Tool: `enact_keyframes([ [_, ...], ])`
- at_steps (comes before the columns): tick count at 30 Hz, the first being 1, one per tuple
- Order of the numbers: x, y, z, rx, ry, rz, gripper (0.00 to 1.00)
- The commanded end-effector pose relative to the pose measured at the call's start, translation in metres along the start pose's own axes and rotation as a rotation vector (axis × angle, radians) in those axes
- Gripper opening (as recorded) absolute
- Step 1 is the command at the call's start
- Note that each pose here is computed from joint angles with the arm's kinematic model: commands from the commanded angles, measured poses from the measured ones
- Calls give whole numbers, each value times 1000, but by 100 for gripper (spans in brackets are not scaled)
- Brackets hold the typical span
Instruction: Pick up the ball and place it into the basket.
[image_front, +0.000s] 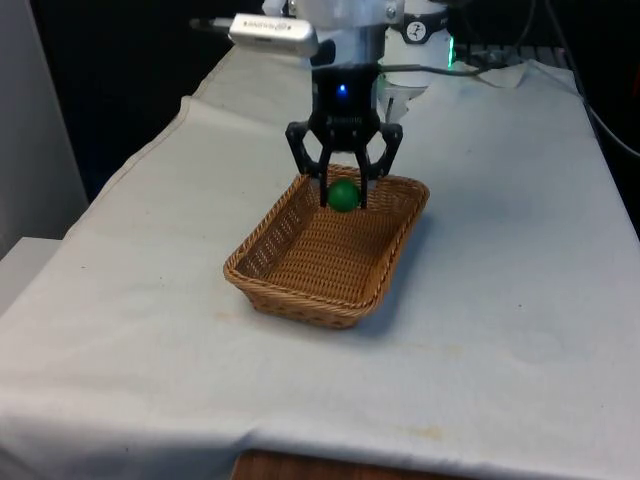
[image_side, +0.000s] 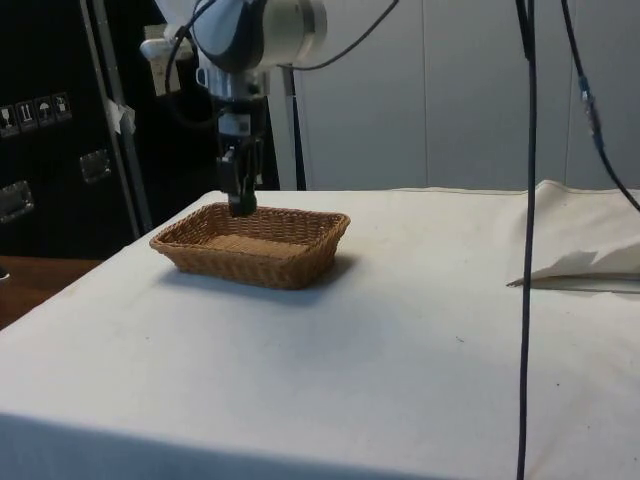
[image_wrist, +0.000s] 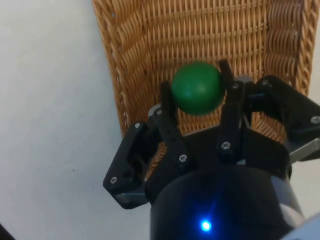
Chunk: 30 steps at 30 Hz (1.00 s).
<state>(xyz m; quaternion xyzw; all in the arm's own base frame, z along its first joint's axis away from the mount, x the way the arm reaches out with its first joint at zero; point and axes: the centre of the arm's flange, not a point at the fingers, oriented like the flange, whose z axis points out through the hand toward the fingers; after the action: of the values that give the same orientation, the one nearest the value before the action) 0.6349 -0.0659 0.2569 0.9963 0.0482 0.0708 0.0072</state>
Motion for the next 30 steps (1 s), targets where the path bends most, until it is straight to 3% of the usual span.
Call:
enact_keyframes([
  [1,1,-2,5,8,3,-3,0],
  [16,-7,-9,47,-1,-33,3,0],
  [25,-8,-10,46,-4,-40,0,0],
  [26,-8,-9,46,-5,-40,1,3],
  [27,-8,-9,46,-7,-43,0,12],
  [28,-8,-9,46,-5,-40,1,12],
  [30,-8,-9,46,-5,-42,0,28],
])
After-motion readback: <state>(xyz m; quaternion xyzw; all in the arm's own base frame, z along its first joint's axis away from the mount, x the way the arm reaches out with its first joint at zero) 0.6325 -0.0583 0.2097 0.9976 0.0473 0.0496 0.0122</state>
